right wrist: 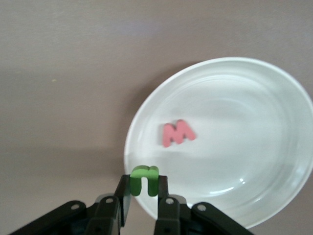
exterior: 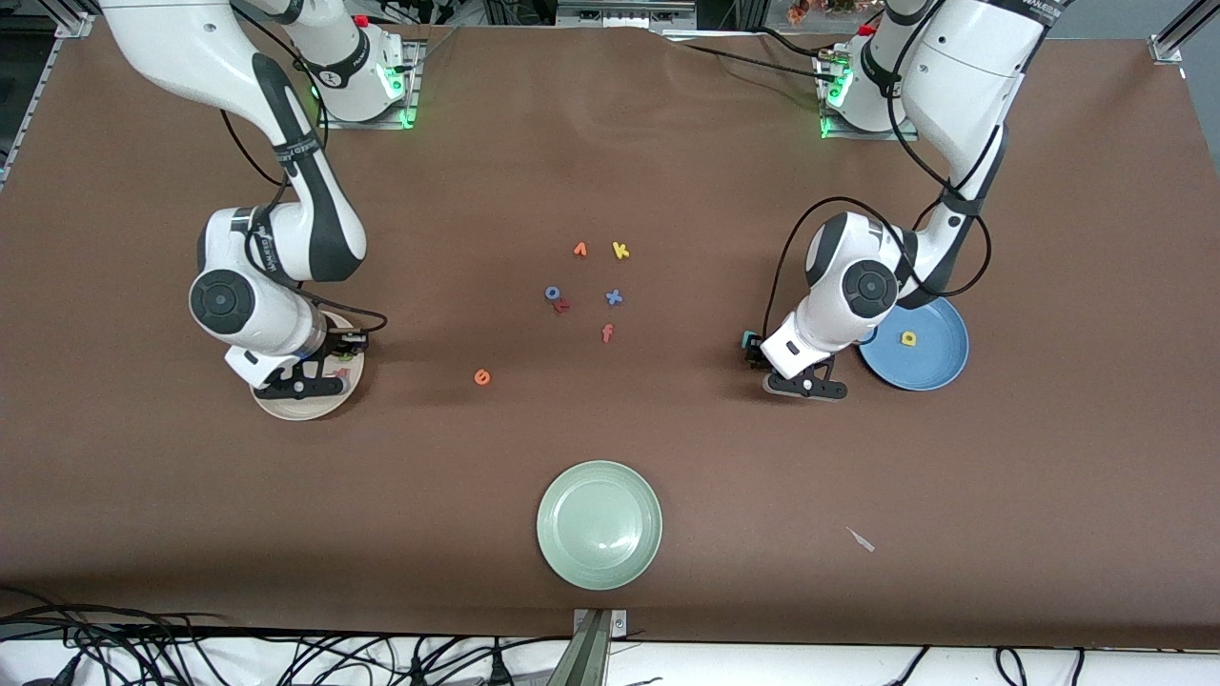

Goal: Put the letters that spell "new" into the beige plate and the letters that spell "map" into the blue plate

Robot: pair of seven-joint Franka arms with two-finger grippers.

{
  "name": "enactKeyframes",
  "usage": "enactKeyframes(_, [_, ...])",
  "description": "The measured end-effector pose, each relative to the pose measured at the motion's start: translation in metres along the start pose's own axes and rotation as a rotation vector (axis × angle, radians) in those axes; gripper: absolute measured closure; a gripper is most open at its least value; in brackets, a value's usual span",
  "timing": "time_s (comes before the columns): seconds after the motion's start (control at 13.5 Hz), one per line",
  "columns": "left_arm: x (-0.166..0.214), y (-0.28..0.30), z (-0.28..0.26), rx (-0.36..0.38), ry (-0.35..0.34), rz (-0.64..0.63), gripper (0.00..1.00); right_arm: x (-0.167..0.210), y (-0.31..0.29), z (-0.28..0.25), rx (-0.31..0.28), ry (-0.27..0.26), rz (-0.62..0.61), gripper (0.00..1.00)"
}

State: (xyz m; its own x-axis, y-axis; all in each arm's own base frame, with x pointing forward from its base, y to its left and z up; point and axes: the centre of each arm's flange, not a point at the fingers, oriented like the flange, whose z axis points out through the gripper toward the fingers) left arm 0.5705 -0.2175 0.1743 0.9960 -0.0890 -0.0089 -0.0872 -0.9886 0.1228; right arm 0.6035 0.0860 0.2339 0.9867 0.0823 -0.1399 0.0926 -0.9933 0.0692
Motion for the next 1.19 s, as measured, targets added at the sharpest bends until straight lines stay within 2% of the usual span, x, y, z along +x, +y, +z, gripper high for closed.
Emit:
enactKeyframes(0.07, [0.001, -0.002, 0.0, 0.002, 0.001, -0.003, 0.34, 0.004, 0.007, 0.003, -0.002, -0.001, 0.002, 0.74])
enactKeyframes(0.15, [0.001, -0.004, 0.0, 0.004, 0.002, -0.006, 0.34, 0.007, 0.012, 0.004, -0.003, -0.001, 0.006, 0.7])
enactKeyframes(0.44, [-0.001, -0.007, 0.002, 0.007, -0.005, -0.008, 0.34, 0.017, 0.007, -0.007, 0.001, 0.024, -0.004, 0.3])
enactKeyframes(0.59, [-0.002, -0.008, 0.002, 0.009, -0.006, -0.011, 0.44, 0.019, -0.017, -0.015, 0.016, 0.028, 0.001, 0.09])
enactKeyframes(0.67, [-0.002, -0.008, 0.002, 0.009, -0.006, -0.011, 0.44, 0.019, -0.032, -0.016, 0.027, 0.029, 0.018, 0.0])
enactKeyframes(0.81, [-0.001, -0.01, 0.002, 0.01, -0.005, -0.013, 0.58, 0.015, -0.062, -0.017, 0.045, 0.026, 0.064, 0.0])
enactKeyframes(1.19, [-0.003, -0.009, 0.0, 0.011, -0.007, -0.012, 0.68, 0.012, -0.122, -0.023, 0.09, 0.03, 0.199, 0.0])
